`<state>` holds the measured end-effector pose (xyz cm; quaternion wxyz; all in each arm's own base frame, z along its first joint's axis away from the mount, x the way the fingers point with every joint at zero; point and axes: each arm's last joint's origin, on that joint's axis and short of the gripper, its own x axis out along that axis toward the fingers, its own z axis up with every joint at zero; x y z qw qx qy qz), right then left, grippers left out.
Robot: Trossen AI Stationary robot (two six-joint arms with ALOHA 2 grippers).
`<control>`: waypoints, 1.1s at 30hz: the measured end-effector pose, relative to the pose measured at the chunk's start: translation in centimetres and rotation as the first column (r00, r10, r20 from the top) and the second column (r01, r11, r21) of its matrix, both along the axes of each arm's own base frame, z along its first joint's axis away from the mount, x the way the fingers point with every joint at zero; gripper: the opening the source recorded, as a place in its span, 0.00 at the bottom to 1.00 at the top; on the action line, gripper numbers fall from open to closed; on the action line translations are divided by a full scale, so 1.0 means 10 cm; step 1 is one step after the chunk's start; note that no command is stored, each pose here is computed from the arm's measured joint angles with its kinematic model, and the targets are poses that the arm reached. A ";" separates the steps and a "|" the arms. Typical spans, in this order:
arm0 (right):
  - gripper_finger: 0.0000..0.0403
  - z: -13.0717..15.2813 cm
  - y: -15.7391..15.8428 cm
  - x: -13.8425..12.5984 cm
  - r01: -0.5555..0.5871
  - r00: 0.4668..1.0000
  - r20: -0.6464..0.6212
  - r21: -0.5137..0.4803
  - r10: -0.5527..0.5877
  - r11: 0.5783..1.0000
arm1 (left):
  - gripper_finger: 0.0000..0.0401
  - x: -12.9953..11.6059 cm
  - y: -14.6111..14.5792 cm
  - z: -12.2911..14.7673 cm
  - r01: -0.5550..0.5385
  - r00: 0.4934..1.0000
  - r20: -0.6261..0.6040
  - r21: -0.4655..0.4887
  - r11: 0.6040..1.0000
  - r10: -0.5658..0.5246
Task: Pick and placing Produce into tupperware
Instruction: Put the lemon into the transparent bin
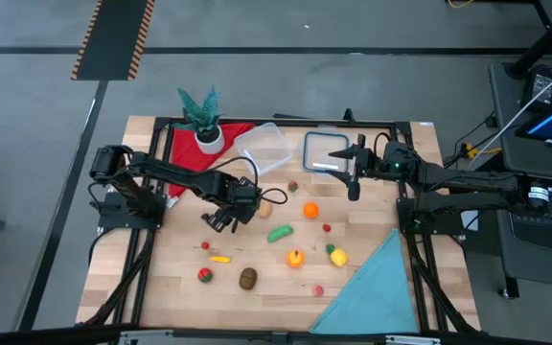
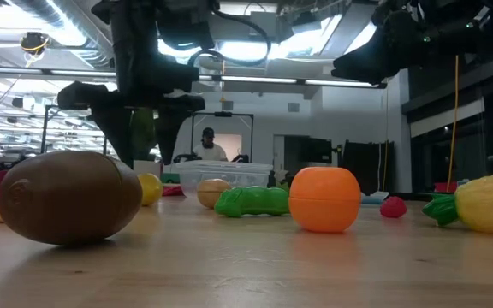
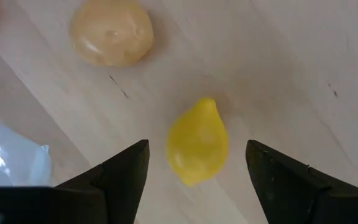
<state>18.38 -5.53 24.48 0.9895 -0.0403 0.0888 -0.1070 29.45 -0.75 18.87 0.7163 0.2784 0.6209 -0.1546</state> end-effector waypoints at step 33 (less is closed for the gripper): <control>0.62 0.00 0.00 0.00 0.000 1.000 -0.001 0.000 0.000 1.000 | 0.65 0.04 0.08 -0.31 -0.155 0.980 -0.129 -0.011 0.988 0.152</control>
